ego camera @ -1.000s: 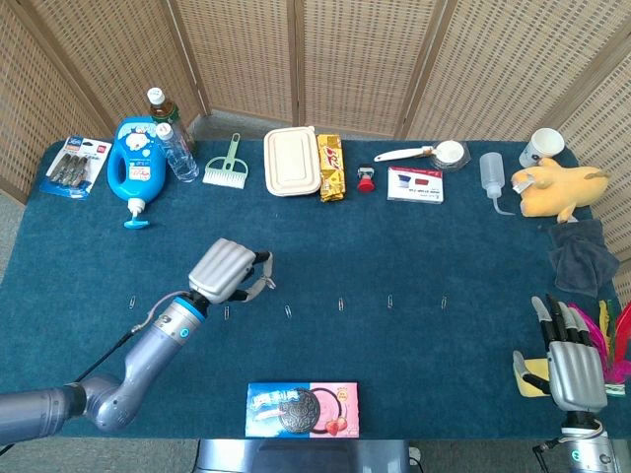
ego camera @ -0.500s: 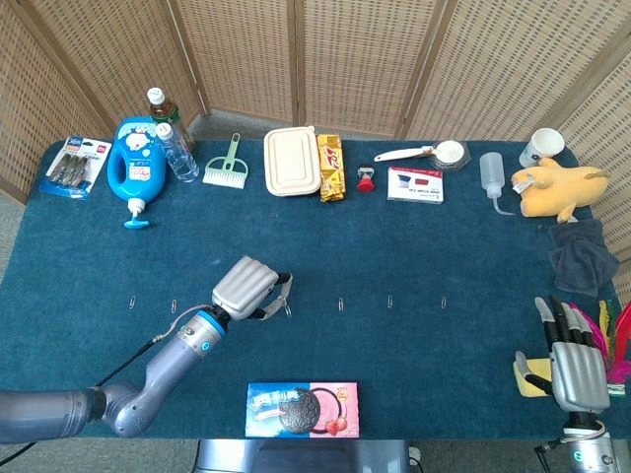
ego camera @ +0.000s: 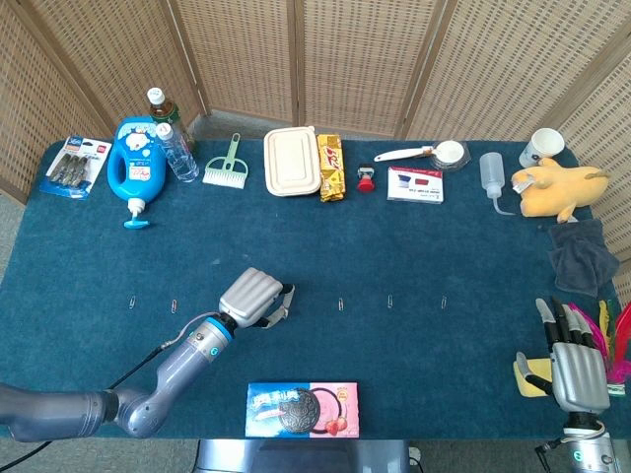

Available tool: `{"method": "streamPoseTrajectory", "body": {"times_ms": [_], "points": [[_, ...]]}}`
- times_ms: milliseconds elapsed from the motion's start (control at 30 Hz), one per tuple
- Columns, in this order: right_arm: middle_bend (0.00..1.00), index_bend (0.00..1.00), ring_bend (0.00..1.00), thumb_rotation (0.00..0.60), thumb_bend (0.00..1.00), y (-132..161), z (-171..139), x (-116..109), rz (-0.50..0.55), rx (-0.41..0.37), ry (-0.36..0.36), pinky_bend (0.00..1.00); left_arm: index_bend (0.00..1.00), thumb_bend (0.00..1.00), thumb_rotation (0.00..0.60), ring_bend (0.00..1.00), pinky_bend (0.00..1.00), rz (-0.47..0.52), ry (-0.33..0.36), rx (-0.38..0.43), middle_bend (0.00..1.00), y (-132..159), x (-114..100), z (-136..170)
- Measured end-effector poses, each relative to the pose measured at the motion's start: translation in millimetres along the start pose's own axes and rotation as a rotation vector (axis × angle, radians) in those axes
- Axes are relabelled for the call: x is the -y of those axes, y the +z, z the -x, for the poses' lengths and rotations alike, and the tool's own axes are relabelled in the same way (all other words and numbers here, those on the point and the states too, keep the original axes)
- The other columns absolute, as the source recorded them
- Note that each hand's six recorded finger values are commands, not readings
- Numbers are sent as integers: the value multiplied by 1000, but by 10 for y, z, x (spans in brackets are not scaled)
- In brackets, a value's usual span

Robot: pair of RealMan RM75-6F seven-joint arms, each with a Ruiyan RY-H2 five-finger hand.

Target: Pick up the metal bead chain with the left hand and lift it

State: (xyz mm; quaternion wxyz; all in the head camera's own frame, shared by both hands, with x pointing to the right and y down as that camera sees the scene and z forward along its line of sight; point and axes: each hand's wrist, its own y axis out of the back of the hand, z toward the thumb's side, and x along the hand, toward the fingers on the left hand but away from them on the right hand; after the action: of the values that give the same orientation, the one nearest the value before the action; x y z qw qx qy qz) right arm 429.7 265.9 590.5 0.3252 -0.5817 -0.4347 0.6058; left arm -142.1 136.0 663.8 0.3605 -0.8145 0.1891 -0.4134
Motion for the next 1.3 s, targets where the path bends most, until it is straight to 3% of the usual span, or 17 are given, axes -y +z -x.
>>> {"method": "streamPoseTrajectory", "body": {"times_ms": [500,767,1133,1233,1300], "points": [[21,0,2,495,395,19,22,21,3,-7,7,107,588,741,600,1000,1000,24,87,-34,1000,-150,-366,28],[21,0,2,495,396,67,63,74,6,-19,27,107,588,741,600,1000,1000,40,144,-135,1000,-558,-635,103],[21,0,2,493,395,63,69,79,12,-18,26,107,582,738,600,1000,1000,42,166,-231,1000,-904,-733,37],[21,0,2,495,395,52,67,73,12,-17,22,107,494,721,600,996,1000,56,153,-246,969,-935,-695,8],[21,0,2,494,395,44,64,70,11,-15,21,107,351,699,600,915,1000,65,143,-246,842,-935,-671,-5]]}}
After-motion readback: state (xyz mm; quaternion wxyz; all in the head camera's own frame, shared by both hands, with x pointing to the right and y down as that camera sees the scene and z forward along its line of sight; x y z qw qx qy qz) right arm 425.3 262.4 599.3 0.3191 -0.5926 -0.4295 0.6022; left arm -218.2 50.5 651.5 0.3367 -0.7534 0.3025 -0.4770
